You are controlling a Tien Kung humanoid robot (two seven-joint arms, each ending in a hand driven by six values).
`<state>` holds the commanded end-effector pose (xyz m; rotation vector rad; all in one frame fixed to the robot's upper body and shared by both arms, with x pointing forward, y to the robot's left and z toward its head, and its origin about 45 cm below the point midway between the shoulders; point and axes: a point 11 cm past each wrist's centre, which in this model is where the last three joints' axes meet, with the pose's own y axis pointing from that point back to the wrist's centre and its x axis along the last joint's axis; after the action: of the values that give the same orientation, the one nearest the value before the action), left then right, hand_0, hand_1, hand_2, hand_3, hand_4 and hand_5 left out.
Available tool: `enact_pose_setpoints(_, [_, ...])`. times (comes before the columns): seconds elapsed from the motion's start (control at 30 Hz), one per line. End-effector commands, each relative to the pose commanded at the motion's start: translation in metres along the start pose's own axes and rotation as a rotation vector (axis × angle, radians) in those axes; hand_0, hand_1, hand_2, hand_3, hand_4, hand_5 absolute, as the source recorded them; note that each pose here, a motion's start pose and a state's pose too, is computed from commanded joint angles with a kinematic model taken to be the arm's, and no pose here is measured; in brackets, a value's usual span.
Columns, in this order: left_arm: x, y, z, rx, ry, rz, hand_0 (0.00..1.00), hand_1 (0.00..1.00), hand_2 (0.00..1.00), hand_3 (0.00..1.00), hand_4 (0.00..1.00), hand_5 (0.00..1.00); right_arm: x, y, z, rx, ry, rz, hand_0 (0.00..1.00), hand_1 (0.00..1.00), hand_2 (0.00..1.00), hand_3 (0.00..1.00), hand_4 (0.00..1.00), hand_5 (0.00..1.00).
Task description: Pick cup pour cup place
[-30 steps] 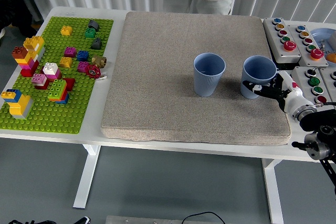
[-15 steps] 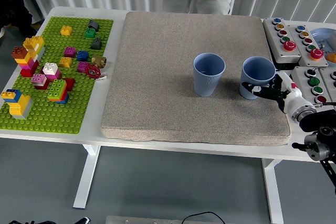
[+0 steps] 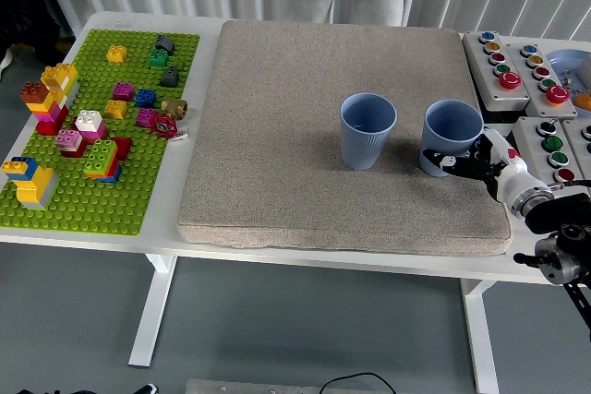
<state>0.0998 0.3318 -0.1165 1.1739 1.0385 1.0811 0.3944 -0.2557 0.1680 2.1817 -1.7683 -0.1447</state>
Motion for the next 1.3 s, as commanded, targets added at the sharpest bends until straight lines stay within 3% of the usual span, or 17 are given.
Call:
enact_pose_setpoints(0.2, [0.0,0.0,0.002,-0.004,0.0,0.001,0.799,0.854,0.866,0.79,0.502,0.998,0.002,-0.001,-0.003,0.002,0.023,-0.006,0.928,0.883,0.972,0.896,0.774,0.332])
enact_pose_setpoints(0.23, [0.0,0.0,0.002,-0.005,0.0,0.001,0.799,0.854,0.866,0.79,0.502,0.998,0.003,-0.001,-0.004,0.003,0.026,-0.004,0.937,0.898,0.987,0.918,0.844,0.393])
enact_pose_setpoints(0.43, [0.0,0.0,0.002,-0.007,0.002,0.001,0.799,0.854,0.866,0.79,0.502,0.998,0.006,-0.002,-0.006,0.001,0.048,-0.011,0.944,0.918,0.998,0.948,0.863,0.411])
enact_pose_setpoints(1.3, [0.001,0.0,0.002,-0.005,0.005,0.001,0.799,0.854,0.866,0.79,0.502,0.998,0.011,0.004,-0.008,-0.003,0.067,-0.022,0.952,0.929,0.998,0.965,0.818,0.368])
